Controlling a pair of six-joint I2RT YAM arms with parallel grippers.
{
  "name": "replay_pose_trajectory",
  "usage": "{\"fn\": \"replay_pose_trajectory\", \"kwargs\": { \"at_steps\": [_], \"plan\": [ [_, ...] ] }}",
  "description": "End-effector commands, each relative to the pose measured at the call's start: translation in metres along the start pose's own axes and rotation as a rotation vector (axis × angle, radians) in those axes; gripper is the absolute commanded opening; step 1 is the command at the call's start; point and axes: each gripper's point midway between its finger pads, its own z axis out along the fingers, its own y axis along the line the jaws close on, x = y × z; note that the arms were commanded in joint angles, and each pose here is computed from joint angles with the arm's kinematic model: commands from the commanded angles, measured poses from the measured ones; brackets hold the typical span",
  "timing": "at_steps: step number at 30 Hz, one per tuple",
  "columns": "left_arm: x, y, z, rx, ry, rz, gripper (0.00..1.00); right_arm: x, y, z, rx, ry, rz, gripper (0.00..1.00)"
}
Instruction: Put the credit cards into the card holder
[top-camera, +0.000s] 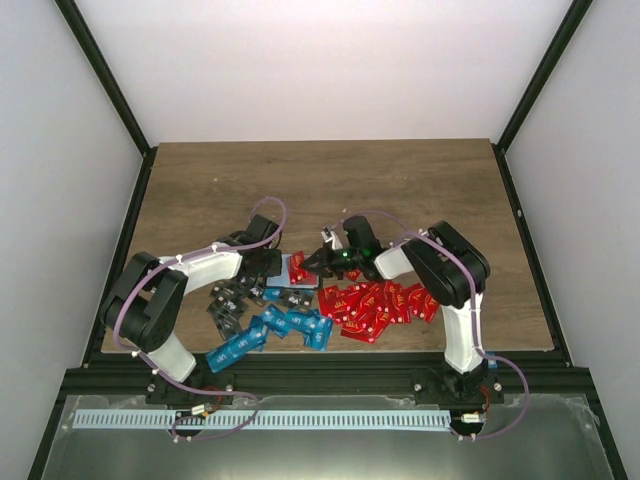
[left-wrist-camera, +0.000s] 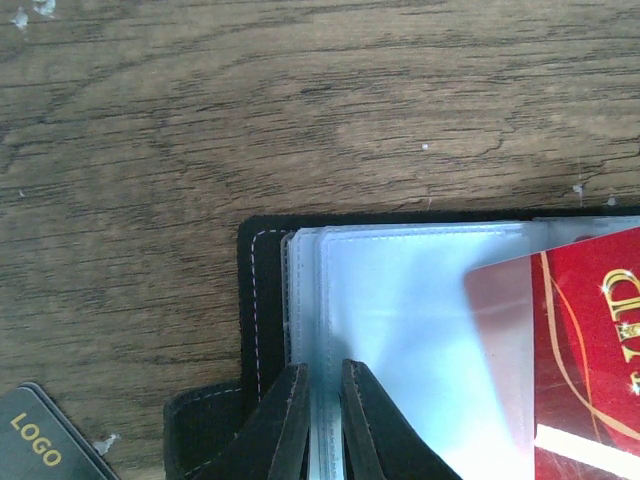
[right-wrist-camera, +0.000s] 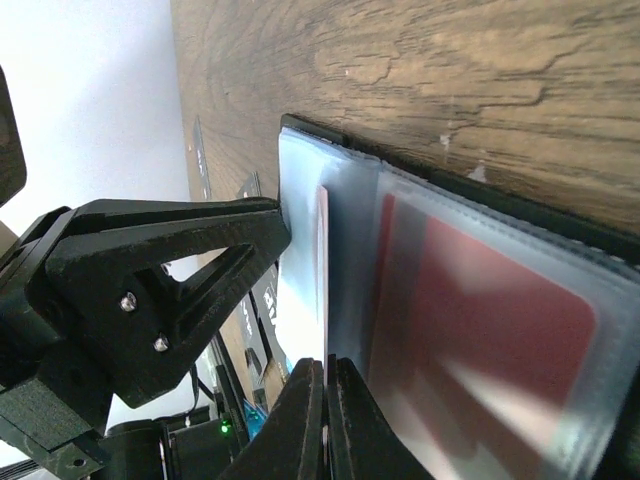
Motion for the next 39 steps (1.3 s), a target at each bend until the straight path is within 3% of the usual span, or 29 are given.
{"fn": "replay_pose_trajectory", "kwargs": {
  "at_steps": [1,39],
  "plan": [
    [0.013,0.002,0.004,0.007,0.039,-0.004,0.12,-0.005,0.012,0.008,-0.033,-0.019,-0.039,0.01],
    [0.024,0.006,-0.002,0.02,0.039,-0.011,0.12,-0.003,0.003,0.013,0.046,-0.142,-0.057,0.01]
  ]
}}
